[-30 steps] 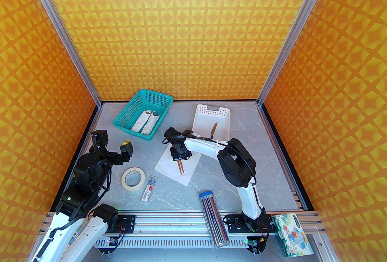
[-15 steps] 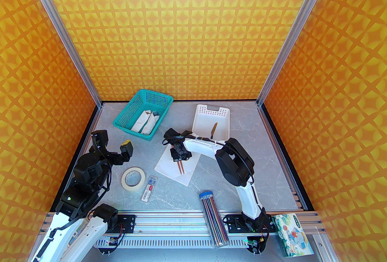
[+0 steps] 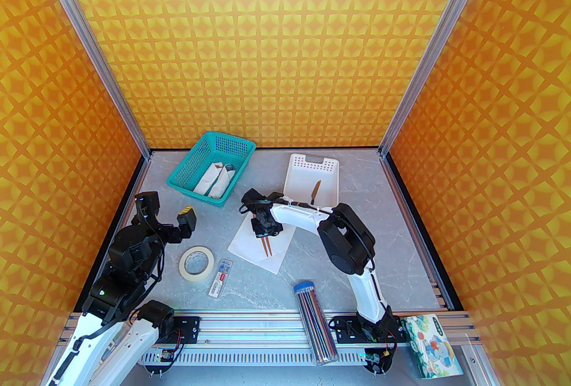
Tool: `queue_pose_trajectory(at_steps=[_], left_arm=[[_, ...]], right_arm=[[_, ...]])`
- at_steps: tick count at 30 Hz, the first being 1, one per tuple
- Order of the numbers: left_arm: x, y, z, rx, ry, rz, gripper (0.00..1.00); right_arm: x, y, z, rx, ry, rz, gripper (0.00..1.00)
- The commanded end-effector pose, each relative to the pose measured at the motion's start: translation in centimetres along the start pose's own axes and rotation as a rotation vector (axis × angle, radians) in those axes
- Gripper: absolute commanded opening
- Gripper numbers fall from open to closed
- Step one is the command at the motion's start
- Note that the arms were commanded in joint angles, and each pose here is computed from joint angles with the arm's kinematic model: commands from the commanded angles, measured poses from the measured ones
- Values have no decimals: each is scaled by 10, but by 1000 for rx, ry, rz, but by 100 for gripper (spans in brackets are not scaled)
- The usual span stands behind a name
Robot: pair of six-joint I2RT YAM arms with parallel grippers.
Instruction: Place the utensils on the paper napkin and roll it up
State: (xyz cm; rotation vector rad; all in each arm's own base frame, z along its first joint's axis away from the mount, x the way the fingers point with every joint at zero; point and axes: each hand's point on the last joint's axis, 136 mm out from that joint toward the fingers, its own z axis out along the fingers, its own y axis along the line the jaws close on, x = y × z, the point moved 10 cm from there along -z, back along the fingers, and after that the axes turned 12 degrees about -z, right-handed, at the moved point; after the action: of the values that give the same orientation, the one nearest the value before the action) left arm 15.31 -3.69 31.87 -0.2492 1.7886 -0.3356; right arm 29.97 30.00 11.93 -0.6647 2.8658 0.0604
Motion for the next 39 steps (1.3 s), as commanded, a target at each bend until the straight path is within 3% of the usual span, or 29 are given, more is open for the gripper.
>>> queue_pose_trajectory(at_steps=[1,13,24,31,39], left_arm=[[-7,0,-5,-8,-25,-17,99],[-9,-1,-5,-6,-30,-25,99],[-12,-3,-6,2,-20,-12,99],[-15,-16,-8,165,-17,99,99],[-26,-37,-13,382,-19,308,99]], right_arm=[[-6,-1,-22,8,-45,-12,17],[-11,-4,-59,16,-103,-34,24],[-20,-35,-133,-1,-251,1,26],[-22,-87,-150,14,-280,132,30],[-20,-141,-143,101,-255,272,38]])
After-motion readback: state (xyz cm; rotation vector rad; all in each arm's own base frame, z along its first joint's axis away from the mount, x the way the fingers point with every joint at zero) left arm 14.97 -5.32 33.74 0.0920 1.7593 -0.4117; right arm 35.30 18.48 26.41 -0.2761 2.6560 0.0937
